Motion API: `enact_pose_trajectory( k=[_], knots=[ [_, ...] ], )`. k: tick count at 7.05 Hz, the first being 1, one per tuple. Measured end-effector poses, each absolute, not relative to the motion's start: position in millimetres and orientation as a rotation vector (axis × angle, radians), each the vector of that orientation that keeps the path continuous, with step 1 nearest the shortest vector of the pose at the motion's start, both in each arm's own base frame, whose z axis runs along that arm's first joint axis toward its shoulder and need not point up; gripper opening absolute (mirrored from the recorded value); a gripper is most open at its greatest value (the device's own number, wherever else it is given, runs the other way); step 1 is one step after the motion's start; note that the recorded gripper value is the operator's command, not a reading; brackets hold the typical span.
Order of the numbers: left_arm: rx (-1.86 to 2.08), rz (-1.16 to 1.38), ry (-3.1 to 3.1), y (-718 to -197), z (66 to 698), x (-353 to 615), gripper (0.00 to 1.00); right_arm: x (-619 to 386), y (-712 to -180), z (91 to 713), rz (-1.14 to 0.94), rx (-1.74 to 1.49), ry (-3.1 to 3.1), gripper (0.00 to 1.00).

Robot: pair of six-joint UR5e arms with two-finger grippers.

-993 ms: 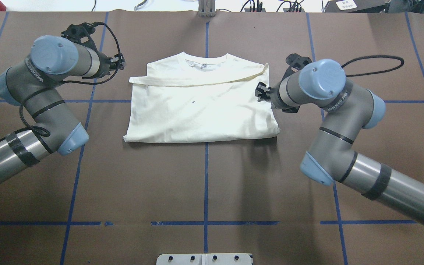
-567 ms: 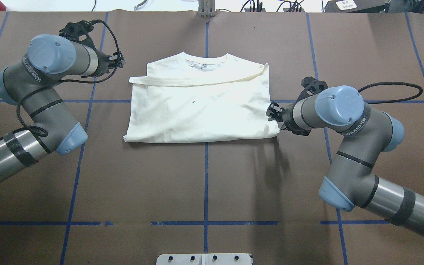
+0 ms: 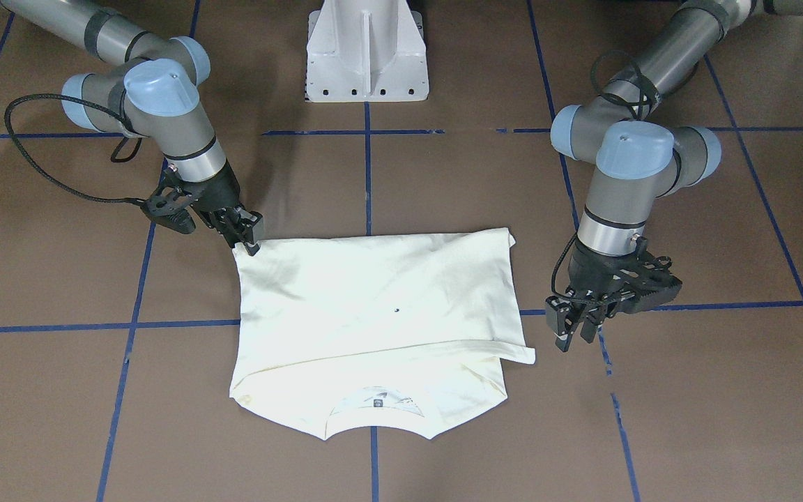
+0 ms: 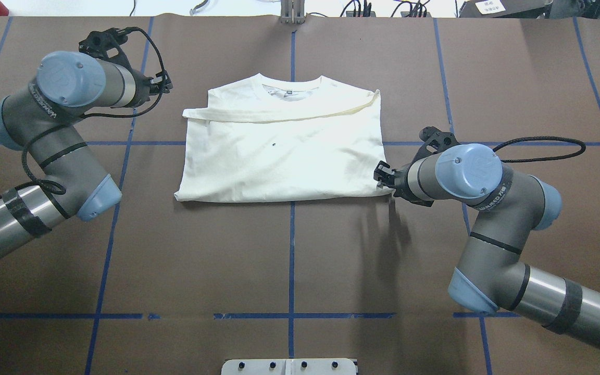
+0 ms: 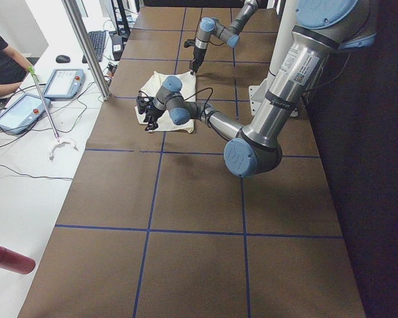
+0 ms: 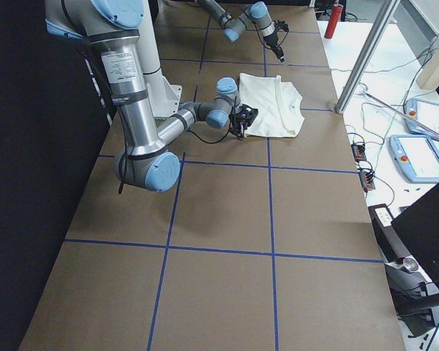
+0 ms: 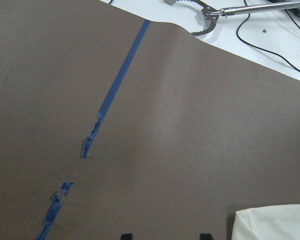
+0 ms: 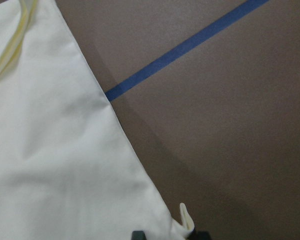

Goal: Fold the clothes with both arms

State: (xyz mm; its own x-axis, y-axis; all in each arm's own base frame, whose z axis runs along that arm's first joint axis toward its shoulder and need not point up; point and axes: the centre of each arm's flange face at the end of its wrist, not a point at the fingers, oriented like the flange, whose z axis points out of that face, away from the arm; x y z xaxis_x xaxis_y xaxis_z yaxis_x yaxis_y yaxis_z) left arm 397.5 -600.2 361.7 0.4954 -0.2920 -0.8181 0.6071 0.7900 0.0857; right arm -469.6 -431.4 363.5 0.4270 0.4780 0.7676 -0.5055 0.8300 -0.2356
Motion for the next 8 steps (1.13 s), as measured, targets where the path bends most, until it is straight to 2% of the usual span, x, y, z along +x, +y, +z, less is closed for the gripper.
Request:
enact_pose_trajectory(
  k=[3,4,7,8],
  knots=[
    [0.413,-0.577,0.886,-603.3,362.5,393.5,0.55,-455.3,-424.0,354.4,0.606,0.03,-0.975,0.0],
    [0.416,-0.58,0.885,-603.7,362.4,393.0,0.55,-434.3,-402.1,351.8,0.593,0.016,-0.997,0.0],
    [0.42,-0.572,0.921,-597.6,345.2,389.4,0.58,-390.4,-235.7,331.0,0.49,-0.216,-1.044,0.0],
    [0.404,-0.549,0.971,-587.1,325.1,387.0,0.59,-395.4,-189.8,327.1,0.432,-0.296,-1.028,0.96]
  ],
)
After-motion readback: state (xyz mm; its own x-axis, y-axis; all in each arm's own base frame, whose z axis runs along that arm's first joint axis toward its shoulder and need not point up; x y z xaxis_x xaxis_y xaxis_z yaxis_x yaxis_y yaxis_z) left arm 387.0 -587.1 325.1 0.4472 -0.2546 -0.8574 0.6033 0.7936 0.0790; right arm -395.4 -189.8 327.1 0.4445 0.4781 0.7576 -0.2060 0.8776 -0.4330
